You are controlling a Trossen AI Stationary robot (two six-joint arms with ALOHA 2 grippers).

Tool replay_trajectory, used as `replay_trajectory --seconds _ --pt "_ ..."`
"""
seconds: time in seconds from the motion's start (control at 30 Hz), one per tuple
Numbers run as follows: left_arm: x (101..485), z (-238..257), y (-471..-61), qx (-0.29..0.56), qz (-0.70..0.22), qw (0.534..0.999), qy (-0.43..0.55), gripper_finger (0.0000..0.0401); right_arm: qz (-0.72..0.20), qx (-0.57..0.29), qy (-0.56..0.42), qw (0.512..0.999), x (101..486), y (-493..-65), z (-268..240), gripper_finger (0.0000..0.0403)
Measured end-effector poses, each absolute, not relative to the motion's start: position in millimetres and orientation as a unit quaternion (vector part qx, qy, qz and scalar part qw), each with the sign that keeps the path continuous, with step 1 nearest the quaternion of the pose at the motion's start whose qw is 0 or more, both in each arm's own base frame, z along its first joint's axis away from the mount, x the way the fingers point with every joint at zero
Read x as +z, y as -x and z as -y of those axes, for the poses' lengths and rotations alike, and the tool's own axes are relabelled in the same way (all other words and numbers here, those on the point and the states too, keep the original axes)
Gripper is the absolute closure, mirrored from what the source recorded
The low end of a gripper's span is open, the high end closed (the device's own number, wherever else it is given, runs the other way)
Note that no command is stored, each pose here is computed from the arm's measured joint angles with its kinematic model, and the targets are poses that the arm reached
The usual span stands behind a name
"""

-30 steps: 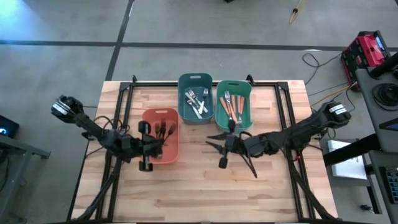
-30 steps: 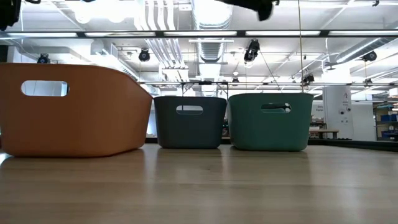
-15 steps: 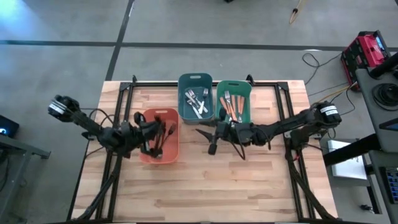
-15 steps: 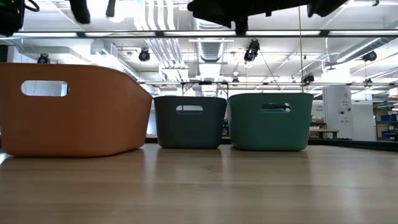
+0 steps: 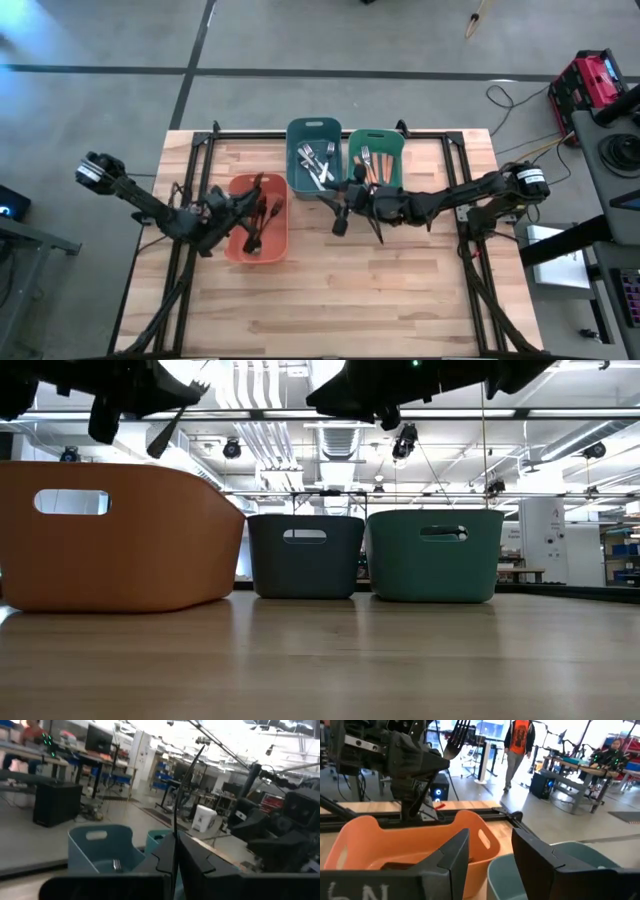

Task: Sort silverware by color (type)
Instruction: Put the black fork into the orange bin

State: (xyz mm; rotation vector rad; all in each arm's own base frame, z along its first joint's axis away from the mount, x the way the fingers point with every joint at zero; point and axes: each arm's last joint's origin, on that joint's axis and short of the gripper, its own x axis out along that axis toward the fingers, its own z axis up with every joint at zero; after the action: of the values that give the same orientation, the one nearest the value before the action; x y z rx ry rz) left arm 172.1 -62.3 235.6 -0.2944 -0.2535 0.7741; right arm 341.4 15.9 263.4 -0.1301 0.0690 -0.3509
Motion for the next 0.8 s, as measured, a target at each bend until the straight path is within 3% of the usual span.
replay_trajectory --seconds 0.13,0.27,0.53,0.8 --pt "229 64 -175 0.363 0.111 0.914 0.145 0.0401 -0.043 -0.174 0.066 0.982 262 -341 -16 0.0262" --pt "229 69 -179 0.277 0.118 0.944 0.137 0.0401 -0.043 -0.165 0.065 0.983 262 -341 -16 0.0257" --pt "232 77 -183 0.109 0.138 0.977 0.120 0.0401 0.012 0.006 0.041 0.999 268 -345 -20 0.0254" --pt "238 80 -187 0.086 0.177 0.975 0.101 0.0401 0.021 0.032 0.027 0.999 263 -351 -22 0.0232"
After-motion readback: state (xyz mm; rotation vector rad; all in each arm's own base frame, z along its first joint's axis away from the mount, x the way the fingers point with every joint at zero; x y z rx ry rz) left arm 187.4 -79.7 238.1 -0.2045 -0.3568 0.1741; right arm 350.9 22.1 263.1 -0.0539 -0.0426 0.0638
